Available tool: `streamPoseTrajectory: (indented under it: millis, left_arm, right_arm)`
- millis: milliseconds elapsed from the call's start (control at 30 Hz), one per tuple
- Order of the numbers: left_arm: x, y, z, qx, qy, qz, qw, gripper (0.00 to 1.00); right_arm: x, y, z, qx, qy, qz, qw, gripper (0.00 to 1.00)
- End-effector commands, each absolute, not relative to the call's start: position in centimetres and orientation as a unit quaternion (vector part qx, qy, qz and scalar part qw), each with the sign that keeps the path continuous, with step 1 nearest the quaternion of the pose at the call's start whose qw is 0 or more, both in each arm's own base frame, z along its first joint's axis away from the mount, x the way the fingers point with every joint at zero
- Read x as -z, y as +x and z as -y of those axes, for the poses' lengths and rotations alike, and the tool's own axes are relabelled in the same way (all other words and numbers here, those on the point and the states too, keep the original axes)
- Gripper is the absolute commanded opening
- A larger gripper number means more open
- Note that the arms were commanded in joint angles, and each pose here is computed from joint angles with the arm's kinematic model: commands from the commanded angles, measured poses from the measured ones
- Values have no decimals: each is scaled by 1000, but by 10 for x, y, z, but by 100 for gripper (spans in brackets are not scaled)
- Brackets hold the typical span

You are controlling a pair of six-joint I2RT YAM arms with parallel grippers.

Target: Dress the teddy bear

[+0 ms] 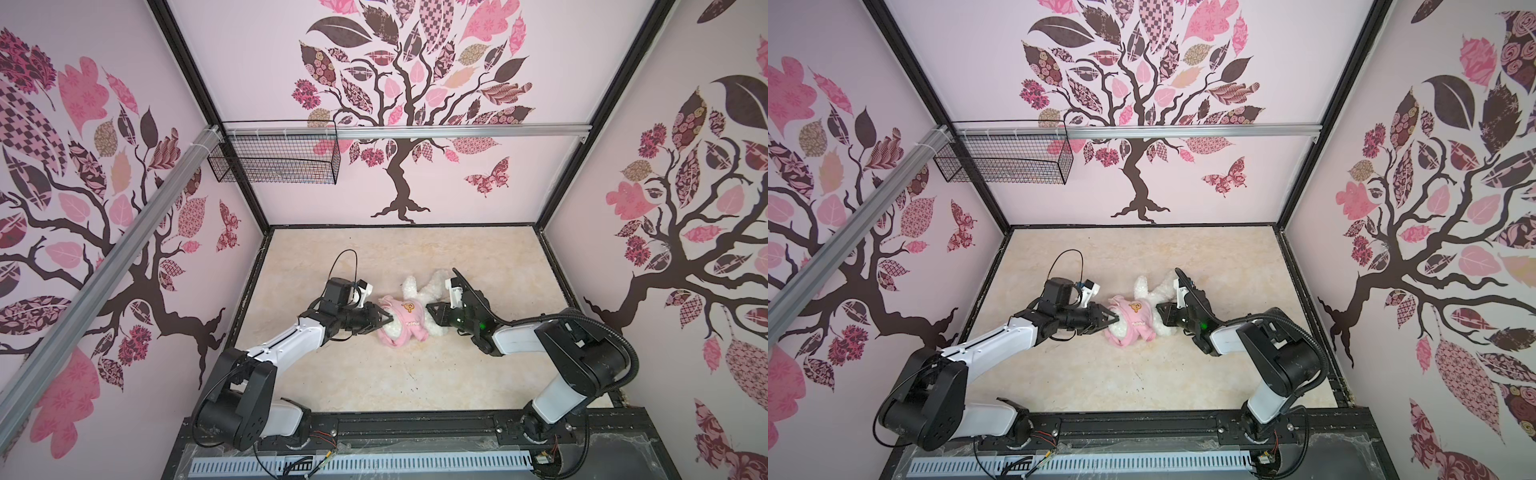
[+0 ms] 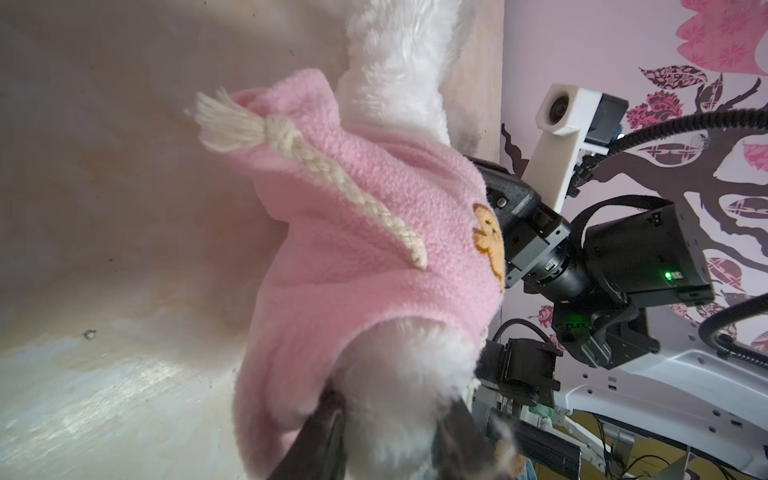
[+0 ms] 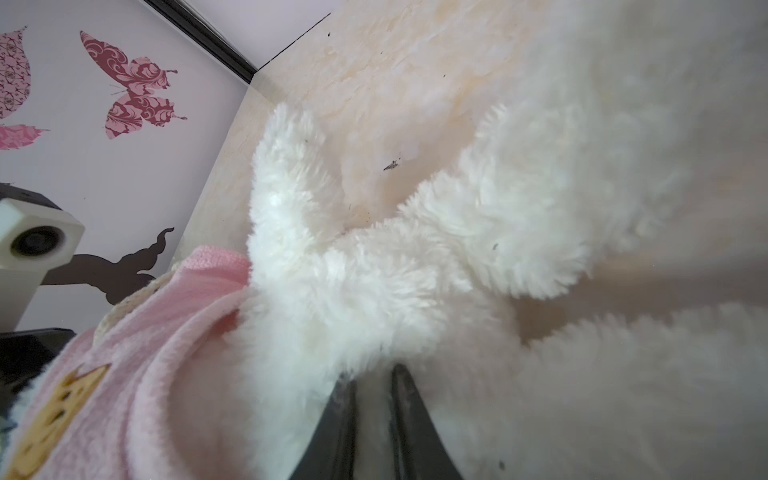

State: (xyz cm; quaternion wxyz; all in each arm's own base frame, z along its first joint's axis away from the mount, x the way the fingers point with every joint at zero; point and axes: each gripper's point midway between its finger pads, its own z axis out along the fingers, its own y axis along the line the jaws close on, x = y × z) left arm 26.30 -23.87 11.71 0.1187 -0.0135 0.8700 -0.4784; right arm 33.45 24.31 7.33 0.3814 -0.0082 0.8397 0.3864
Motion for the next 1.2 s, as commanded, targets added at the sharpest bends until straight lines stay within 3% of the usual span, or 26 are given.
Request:
streamPoseTrajectory:
  millis: [0, 267, 467, 600, 800, 900, 1067, 1167]
  left_arm:
    - [-125, 263, 247, 502, -10, -853, 142, 38]
    - [-103, 257, 253, 472, -6, -870, 142, 41]
    - [-89, 264, 242, 422, -6, -891, 166, 21]
    - [-98, 267, 240, 407, 24, -892, 193, 1]
    - [-135, 272, 226, 348, 134, -879, 298, 0]
    - [-158, 256, 229, 319, 250, -841, 357, 0]
    - [-172, 226, 230, 263, 428, -755, 422, 0]
    - [-179, 223, 230, 250, 459, -723, 452, 0]
  right_arm:
    - [-55, 322, -245, -391, 22, -848, 358, 17]
    - [-51, 290, -252, -395, 38, -846, 357, 12]
    - [-58, 280, -234, -368, 20, -849, 378, 14]
    - [-69, 273, -233, -370, -20, -850, 375, 21]
    - [-116, 260, -222, -350, -111, -844, 390, 39]
    - [-149, 249, -223, -361, -156, -828, 400, 46]
    - [-200, 230, -238, -460, -189, -784, 372, 49]
    - [-217, 228, -249, -514, -176, -759, 358, 49]
